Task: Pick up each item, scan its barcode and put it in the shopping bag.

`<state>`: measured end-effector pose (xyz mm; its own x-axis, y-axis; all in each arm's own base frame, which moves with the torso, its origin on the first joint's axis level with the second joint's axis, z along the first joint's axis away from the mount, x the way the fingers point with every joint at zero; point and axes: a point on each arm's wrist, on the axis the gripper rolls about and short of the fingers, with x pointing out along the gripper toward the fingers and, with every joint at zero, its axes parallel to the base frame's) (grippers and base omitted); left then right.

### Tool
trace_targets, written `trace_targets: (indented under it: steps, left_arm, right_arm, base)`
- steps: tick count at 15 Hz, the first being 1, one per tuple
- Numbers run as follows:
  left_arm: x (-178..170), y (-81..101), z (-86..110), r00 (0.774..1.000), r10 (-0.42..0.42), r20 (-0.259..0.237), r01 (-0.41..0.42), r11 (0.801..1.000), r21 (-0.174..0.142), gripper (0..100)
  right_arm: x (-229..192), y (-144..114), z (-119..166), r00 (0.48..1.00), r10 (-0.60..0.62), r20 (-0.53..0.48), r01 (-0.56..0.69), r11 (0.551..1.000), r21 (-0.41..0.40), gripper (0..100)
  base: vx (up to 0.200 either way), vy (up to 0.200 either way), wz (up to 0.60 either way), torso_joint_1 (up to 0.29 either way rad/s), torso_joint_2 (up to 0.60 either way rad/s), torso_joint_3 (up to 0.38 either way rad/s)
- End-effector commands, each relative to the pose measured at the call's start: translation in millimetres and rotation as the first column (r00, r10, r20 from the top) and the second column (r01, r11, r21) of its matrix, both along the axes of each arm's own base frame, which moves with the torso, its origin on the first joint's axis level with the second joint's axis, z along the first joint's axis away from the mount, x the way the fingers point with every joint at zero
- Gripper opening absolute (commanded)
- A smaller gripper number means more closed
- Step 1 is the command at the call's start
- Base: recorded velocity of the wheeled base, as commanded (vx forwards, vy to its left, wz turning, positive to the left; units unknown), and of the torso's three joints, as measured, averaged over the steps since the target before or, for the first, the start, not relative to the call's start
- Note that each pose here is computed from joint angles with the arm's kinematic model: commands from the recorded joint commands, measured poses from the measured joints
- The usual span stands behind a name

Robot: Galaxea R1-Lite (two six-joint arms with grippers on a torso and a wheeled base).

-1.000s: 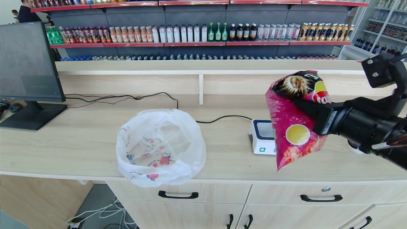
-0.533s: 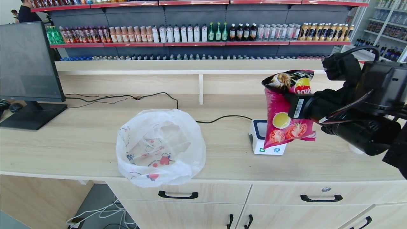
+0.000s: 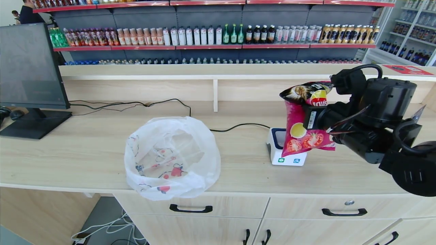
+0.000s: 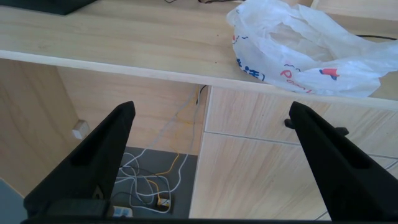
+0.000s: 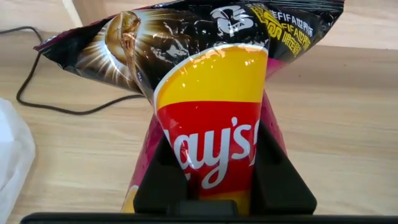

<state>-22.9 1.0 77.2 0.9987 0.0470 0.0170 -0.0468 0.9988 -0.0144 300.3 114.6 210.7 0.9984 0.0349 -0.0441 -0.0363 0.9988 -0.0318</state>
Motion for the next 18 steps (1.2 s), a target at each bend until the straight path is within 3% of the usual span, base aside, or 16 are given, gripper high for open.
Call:
trace_targets:
  steps: [1, 3, 12, 16, 18]
  left_arm:
    - [0.0, 0.0, 0.0, 1.0, 0.001, 0.0, -0.001, 1.0, 0.0, 100]
    - [0.0, 0.0, 0.0, 1.0, 0.001, 0.0, -0.001, 1.0, 0.001, 100]
    - [0.0, 0.0, 0.0, 1.0, 0.001, 0.0, -0.001, 1.0, 0.0, 100]
    - [0.0, 0.0, 0.0, 1.0, 0.001, 0.0, -0.001, 1.0, 0.0, 100]
    - [0.0, 0.0, 0.0, 1.0, 0.001, 0.0, -0.001, 1.0, 0.0, 100]
  right_arm:
    - [7.3, 4.4, -18.4, 0.999, 0.003, -0.037, -0.004, 1.0, -0.018, 0]
    - [1.4, 12.8, -20.9, 0.999, 0.032, -0.039, -0.033, 0.999, -0.017, 0]
    - [0.4, 7.5, -24.6, 0.998, 0.022, -0.052, -0.023, 1.0, -0.019, 0]
    - [-20.2, 11.3, -1.5, 0.997, 0.076, 0.016, -0.076, 0.997, -0.012, 0]
    - [-48.7, 8.6, 16.3, 0.986, 0.15, 0.068, -0.147, 0.988, -0.045, 0]
  base:
    - [0.0, 0.0, 0.0, 0.0, 0.0, 0.0]
    - [0.0, 0.0, 0.0, 0.0, 0.0, 0.0]
    - [0.0, 0.0, 0.0, 0.0, 0.0, 0.0]
    - [0.0, 0.0, 0.0, 0.0, 0.0, 0.0]
    - [0.0, 0.0, 0.0, 0.0, 0.0, 0.0]
